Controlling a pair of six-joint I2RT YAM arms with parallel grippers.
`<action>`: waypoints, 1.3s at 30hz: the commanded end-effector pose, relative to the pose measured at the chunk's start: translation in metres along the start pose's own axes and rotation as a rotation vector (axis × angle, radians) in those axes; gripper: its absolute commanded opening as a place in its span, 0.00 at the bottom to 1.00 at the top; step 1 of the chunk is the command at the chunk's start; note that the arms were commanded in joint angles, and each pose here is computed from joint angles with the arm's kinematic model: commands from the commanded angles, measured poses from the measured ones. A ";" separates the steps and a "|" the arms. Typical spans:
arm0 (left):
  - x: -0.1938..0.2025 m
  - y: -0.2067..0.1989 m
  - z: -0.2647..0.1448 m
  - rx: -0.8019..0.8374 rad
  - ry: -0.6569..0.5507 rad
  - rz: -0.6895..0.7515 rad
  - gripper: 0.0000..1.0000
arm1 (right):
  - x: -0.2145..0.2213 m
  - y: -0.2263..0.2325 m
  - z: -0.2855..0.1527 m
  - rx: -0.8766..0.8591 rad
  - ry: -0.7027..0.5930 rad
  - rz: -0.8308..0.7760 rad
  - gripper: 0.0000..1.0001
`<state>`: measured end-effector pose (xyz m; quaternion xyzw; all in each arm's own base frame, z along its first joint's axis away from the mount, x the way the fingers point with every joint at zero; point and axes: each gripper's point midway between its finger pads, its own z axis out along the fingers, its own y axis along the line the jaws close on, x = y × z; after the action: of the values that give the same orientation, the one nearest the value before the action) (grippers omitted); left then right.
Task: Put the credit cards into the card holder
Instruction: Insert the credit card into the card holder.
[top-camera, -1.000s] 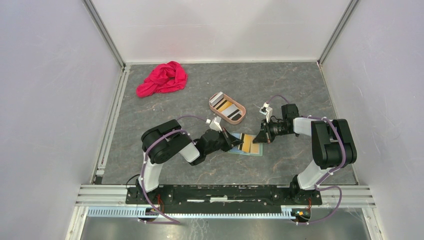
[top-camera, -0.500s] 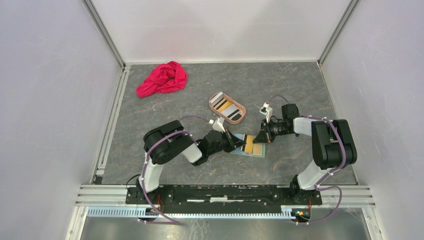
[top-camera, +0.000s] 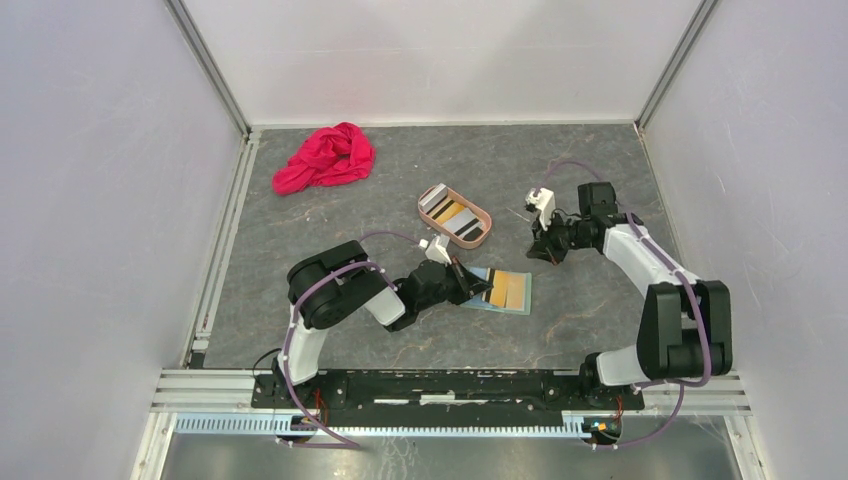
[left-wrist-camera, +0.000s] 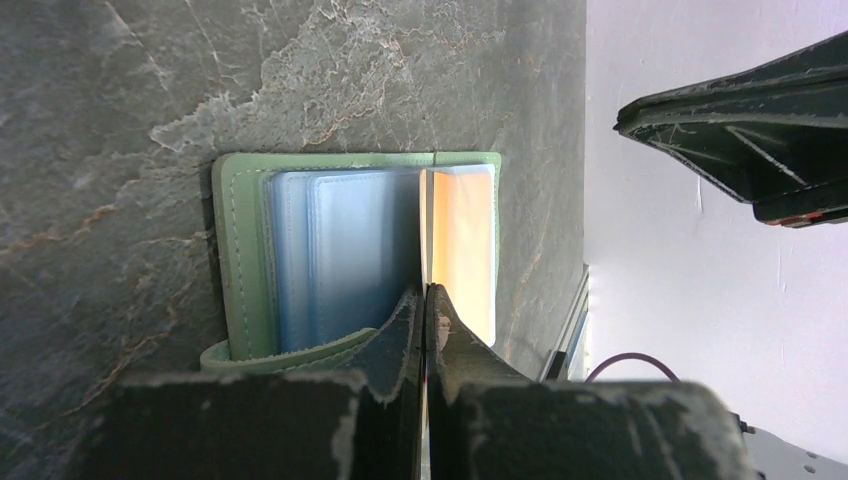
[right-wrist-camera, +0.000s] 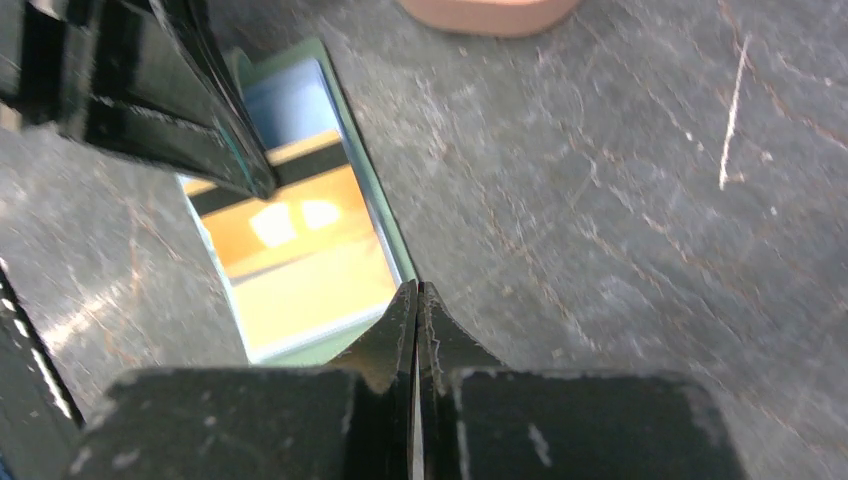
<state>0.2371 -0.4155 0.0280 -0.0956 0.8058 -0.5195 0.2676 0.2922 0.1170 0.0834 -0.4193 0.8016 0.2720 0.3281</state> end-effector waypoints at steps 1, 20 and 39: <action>0.011 0.029 0.002 -0.103 0.027 0.029 0.03 | 0.032 -0.007 -0.015 0.068 0.167 -0.078 0.01; 0.016 0.025 0.004 -0.093 0.057 0.031 0.05 | 0.092 0.033 0.006 -0.119 0.331 0.013 0.00; 0.030 0.017 0.008 -0.104 0.138 0.080 0.24 | 0.092 0.033 0.011 -0.117 0.342 0.017 0.00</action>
<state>0.2332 -0.4291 0.0245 -0.0806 0.8167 -0.5170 0.2433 0.2262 0.0924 0.0132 -0.4651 0.8355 0.2443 0.1614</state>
